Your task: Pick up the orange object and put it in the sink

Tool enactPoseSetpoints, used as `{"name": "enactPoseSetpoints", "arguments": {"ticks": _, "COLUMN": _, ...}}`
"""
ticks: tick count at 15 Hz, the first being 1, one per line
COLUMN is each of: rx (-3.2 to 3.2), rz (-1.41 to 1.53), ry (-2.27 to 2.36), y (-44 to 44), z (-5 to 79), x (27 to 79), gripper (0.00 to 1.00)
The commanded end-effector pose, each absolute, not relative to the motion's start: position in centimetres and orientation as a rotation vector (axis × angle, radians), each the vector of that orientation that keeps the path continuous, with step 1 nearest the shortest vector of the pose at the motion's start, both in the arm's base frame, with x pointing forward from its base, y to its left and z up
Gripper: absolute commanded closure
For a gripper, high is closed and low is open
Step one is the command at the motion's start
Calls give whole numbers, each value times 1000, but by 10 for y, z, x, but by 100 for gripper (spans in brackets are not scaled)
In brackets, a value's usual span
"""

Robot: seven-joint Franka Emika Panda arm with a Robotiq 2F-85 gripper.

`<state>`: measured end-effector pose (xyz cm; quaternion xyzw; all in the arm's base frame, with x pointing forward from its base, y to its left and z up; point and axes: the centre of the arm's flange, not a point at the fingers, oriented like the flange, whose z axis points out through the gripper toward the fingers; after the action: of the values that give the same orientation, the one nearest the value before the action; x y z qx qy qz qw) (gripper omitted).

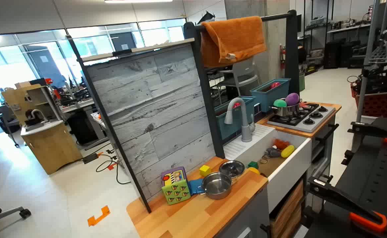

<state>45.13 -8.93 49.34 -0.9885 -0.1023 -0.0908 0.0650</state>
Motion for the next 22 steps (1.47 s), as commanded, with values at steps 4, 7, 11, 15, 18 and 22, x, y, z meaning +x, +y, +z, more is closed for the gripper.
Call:
{"name": "enactPoseSetpoints", "arguments": {"ticks": 4, "rx": -2983, "rz": -277, "ry": -309, "y": -89, "z": 494, "x": 451, "gripper": 0}}
{"name": "enactPoseSetpoints", "arguments": {"ticks": 7, "rx": -2983, "rz": -277, "ry": -309, "y": -89, "z": 494, "x": 451, "gripper": 0}}
{"name": "enactPoseSetpoints", "arguments": {"ticks": 11, "rx": -2983, "rz": -277, "ry": -309, "y": -89, "z": 494, "x": 451, "gripper": 0}}
{"name": "enactPoseSetpoints", "arguments": {"ticks": 15, "rx": -2956, "rz": -360, "ry": -276, "y": -88, "z": 481, "x": 461, "gripper": 0}}
{"name": "enactPoseSetpoints", "arguments": {"ticks": 18, "rx": -2924, "rz": -461, "ry": -210, "y": -85, "z": 471, "x": 482, "gripper": 0}}
{"name": "enactPoseSetpoints", "arguments": {"ticks": 22, "rx": -2909, "rz": -563, "ry": -141, "y": -80, "z": 457, "x": 514, "gripper": 0}}
